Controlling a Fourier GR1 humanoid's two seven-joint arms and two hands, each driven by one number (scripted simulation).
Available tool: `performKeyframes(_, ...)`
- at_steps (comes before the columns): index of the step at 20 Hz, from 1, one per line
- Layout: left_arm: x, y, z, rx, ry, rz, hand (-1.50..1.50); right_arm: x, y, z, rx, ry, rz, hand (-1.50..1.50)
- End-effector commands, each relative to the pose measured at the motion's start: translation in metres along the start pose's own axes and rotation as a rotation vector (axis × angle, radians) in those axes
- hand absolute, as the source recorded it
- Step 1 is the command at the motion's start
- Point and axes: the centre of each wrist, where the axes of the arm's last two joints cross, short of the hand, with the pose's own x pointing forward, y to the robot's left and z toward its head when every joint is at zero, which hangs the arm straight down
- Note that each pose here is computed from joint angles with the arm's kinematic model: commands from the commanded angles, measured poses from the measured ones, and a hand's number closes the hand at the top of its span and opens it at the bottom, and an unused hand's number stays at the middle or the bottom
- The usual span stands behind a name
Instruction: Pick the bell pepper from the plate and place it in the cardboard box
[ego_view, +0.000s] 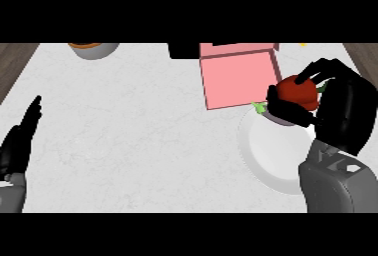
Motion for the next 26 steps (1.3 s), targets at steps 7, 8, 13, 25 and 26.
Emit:
performKeyframes(7, 0.008, 0.012, -0.002, -0.005, -0.020, -0.019, 0.00, 0.029, 0.048, -0.084, 0.069, 0.097, -0.151, 1.50)
performKeyframes(8, -0.002, -0.014, 0.001, -0.019, -0.012, -0.002, 0.00, 0.036, 0.061, -0.083, 0.073, 0.100, -0.153, 1.50)
performKeyframes(13, -0.007, -0.001, -0.008, -0.001, -0.007, -0.014, 0.00, 0.026, 0.082, -0.119, 0.080, 0.125, -0.124, 1.50)
performKeyframes(25, 0.014, -0.018, -0.008, -0.030, -0.044, -0.003, 0.00, 0.000, 0.121, -0.134, 0.142, 0.324, -0.216, -1.50)
performKeyframes(26, 0.021, -0.007, -0.008, -0.017, -0.039, -0.006, 0.00, -0.010, 0.132, -0.122, 0.140, 0.296, -0.221, -1.50)
